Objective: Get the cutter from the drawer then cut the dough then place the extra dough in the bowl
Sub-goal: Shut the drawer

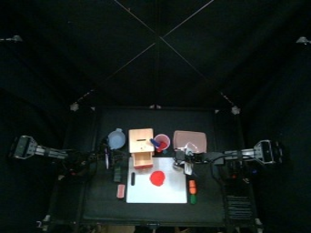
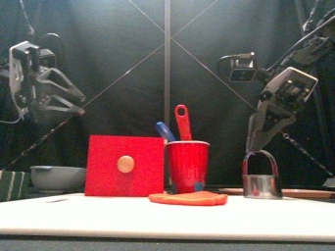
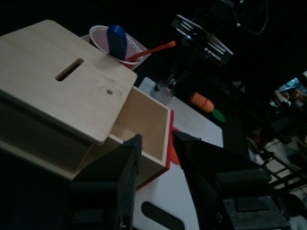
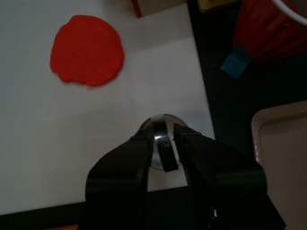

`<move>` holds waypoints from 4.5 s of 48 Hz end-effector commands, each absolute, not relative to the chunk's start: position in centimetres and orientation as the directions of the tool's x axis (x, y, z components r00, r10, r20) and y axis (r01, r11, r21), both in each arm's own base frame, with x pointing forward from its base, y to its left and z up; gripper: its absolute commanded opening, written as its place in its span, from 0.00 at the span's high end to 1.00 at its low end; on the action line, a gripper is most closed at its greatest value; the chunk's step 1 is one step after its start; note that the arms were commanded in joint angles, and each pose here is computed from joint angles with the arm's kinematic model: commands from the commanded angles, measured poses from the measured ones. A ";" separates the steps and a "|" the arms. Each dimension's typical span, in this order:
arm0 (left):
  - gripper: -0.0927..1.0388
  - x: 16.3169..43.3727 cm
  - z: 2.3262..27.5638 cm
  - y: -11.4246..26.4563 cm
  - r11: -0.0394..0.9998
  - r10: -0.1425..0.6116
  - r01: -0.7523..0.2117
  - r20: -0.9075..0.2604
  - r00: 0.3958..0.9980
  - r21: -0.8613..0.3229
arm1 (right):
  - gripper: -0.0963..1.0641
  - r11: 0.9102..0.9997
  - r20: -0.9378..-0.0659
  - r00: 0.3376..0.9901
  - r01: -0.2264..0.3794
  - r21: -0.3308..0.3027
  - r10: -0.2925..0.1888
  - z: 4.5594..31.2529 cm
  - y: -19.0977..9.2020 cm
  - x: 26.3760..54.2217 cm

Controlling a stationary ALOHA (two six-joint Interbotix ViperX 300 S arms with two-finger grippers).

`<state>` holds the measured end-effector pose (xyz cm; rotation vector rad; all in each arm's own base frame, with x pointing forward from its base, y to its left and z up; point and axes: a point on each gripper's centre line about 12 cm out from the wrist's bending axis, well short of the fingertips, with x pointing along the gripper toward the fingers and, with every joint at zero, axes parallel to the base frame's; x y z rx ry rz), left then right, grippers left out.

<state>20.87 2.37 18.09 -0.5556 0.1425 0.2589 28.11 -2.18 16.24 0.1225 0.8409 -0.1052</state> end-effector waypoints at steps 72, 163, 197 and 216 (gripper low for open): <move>0.62 27.7 20.9 18.5 0.377 0.595 -0.674 -0.391 0.702 -0.636 | 0.59 0.992 -0.504 0.862 -0.100 -0.075 0.048 19.0 2.2 45.2; 0.62 29.6 16.5 20.9 0.302 0.521 -0.760 -0.569 0.637 -0.575 | 0.59 0.964 -0.673 0.726 -0.055 -0.261 -0.141 16.5 -4.6 52.4; 0.62 29.4 16.5 21.2 0.295 0.526 -0.762 -0.568 0.633 -0.576 | 0.59 0.954 -0.661 0.722 -0.004 -0.300 -0.205 16.3 -8.3 54.6; 0.62 28.8 16.6 21.8 0.280 0.540 -0.768 -0.567 0.622 -0.576 | 0.59 0.952 -0.647 0.731 0.010 -0.305 -0.215 16.4 -8.9 55.6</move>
